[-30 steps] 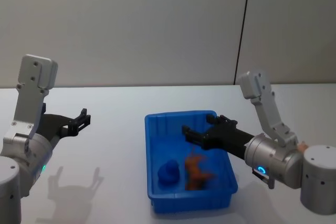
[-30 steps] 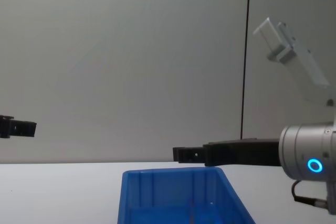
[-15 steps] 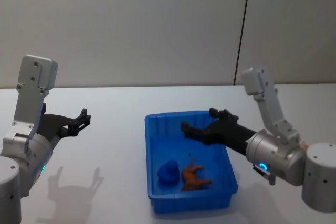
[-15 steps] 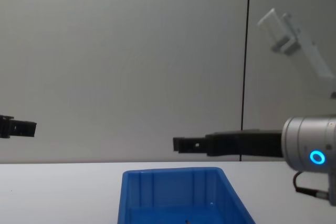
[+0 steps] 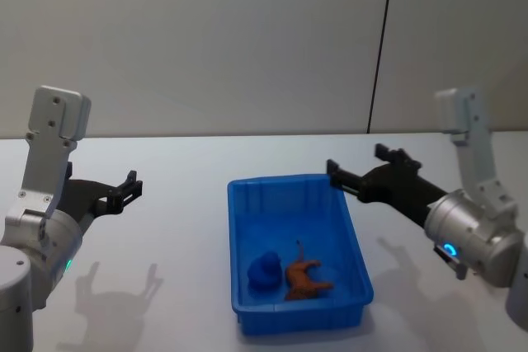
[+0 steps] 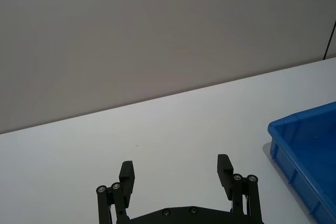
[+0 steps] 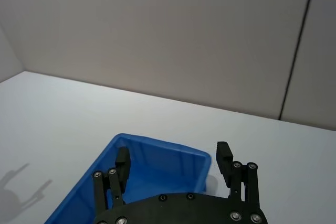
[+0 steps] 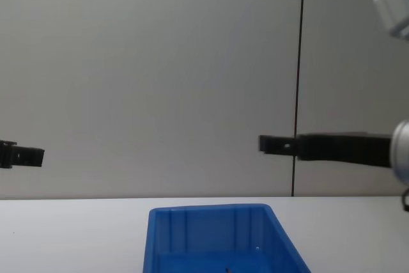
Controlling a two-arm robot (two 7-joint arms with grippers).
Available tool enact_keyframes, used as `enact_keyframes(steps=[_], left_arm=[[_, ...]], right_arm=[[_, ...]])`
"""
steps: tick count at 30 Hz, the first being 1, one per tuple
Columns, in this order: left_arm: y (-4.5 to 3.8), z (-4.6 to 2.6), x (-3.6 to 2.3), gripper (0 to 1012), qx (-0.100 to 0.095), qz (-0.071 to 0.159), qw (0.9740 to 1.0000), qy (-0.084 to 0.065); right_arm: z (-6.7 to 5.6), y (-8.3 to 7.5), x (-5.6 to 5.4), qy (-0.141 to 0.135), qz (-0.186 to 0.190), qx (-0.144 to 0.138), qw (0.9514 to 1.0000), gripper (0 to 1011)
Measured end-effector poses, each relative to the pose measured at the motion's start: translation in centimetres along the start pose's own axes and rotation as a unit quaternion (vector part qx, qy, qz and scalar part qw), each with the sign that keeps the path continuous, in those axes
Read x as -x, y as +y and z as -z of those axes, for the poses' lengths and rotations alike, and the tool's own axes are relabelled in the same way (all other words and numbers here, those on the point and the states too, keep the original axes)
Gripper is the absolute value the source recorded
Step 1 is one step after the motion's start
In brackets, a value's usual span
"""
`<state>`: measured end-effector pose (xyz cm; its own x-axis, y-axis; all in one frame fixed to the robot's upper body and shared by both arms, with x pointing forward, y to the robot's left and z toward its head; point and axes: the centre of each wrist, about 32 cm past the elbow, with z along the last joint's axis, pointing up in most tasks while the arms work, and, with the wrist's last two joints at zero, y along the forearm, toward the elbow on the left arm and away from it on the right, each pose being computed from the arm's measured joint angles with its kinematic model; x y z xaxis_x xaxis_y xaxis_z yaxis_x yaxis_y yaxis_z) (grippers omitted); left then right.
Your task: Pick up the two dolls from the table and place them into the box.
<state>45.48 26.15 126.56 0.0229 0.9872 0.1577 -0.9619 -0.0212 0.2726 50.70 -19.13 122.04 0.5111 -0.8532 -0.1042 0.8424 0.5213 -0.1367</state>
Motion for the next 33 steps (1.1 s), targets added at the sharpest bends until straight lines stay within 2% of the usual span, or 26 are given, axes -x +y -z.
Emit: enact_keyframes(steps=[9, 19, 23, 28, 29, 33], left_arm=[[0.00, 0.00, 0.00, 1001, 0.000, 0.000, 1.0000, 0.000], [0.00, 0.00, 0.00, 1001, 0.000, 0.000, 1.0000, 0.000], [0.00, 0.00, 0.00, 1001, 0.000, 0.000, 1.0000, 0.000], [0.00, 0.00, 0.00, 1001, 0.000, 0.000, 1.0000, 0.000], [0.00, 0.00, 0.00, 1001, 0.000, 0.000, 1.0000, 0.000], [0.00, 0.00, 0.00, 1001, 0.000, 0.000, 1.0000, 0.000]], right_arm=[[0.2, -2.0, -0.9, 0.011, 0.059, -0.010, 0.9982, 1001], [0.9, -4.9, -1.6, 0.031, 0.137, 0.000, 0.9901, 1001], [1.2, -5.9, -1.7, 0.041, 0.166, 0.013, 0.9851, 1001], [1.9, -7.4, -1.9, 0.057, 0.210, 0.041, 0.9752, 1001], [1.9, -7.4, -1.9, 0.057, 0.210, 0.041, 0.9752, 1001], [2.4, -8.4, -2.0, 0.068, 0.241, 0.065, 0.9660, 1001]])
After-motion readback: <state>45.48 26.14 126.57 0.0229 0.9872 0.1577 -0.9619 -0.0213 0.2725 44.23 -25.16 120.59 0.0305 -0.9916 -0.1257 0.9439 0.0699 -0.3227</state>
